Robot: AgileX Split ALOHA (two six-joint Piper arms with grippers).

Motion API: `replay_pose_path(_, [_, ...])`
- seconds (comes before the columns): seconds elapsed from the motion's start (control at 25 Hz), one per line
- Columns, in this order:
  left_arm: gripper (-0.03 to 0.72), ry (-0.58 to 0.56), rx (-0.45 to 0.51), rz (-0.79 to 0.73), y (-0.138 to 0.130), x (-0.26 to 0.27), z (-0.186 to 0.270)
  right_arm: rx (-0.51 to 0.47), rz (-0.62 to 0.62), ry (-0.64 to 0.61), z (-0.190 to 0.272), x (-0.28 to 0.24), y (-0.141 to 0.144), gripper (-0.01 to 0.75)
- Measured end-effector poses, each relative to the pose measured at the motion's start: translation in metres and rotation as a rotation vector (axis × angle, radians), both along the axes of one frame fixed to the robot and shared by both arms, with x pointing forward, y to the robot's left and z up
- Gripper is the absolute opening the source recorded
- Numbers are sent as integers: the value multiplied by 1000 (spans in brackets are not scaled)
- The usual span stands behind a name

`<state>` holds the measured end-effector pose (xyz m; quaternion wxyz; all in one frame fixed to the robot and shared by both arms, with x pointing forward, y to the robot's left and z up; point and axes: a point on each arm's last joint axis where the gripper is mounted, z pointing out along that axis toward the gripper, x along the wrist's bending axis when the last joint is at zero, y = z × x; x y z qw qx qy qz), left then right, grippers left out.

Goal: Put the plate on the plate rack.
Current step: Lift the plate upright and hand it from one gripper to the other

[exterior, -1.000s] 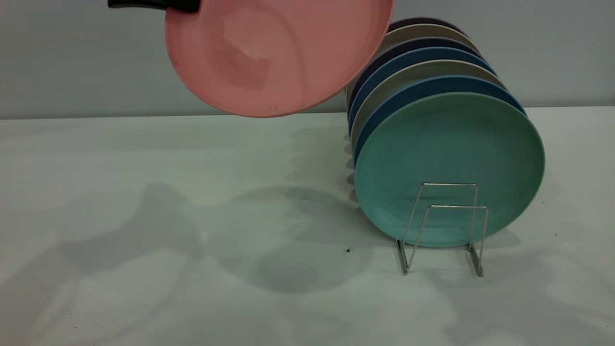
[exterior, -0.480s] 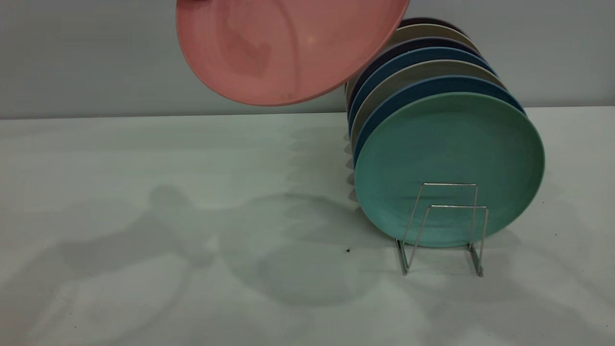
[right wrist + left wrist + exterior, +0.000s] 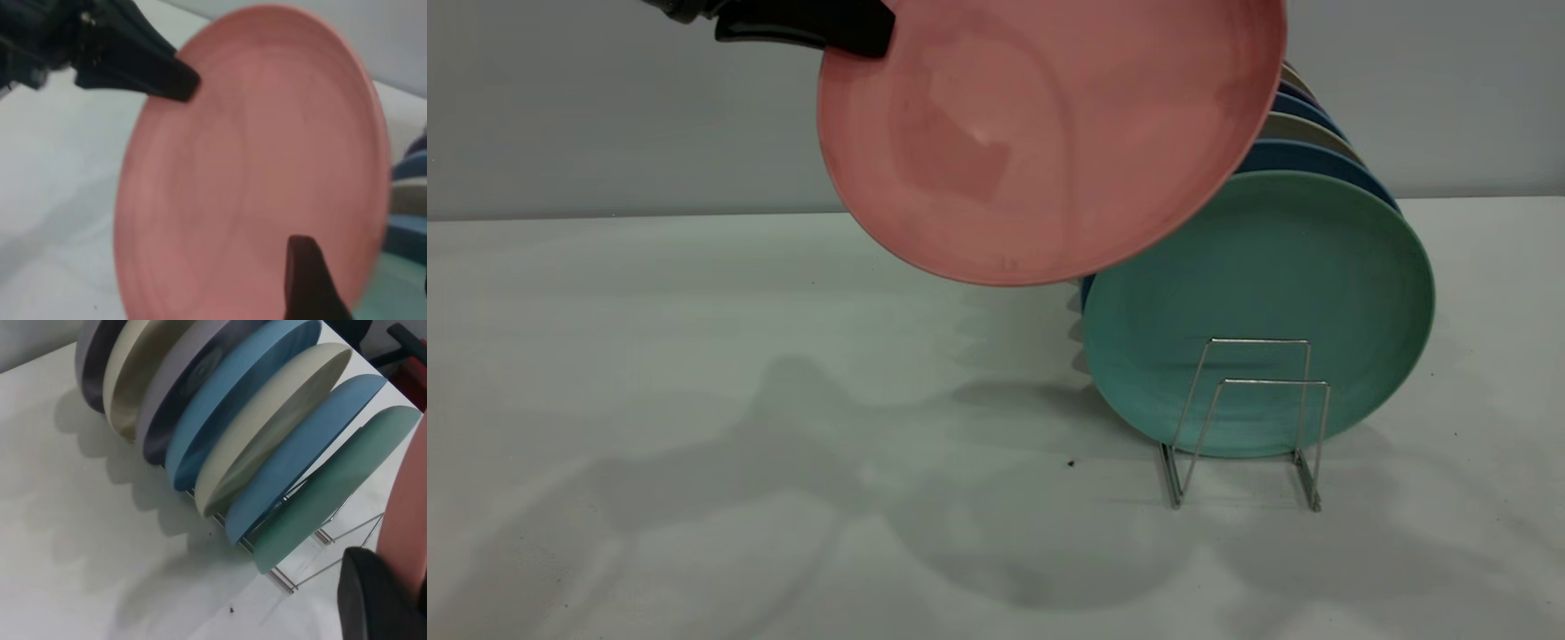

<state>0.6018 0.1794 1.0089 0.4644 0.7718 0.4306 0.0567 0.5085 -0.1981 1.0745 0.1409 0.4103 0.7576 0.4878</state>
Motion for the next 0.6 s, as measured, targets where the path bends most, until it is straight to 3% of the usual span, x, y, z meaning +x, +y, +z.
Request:
replay_pose_path(0.28, [18, 72, 16, 7, 0, 2, -21, 1, -79, 74, -16, 1, -32, 430])
replay_pose_path(0.6, [18, 111, 8, -6, -1, 1, -31, 12, -46, 128, -30, 5, -32, 430])
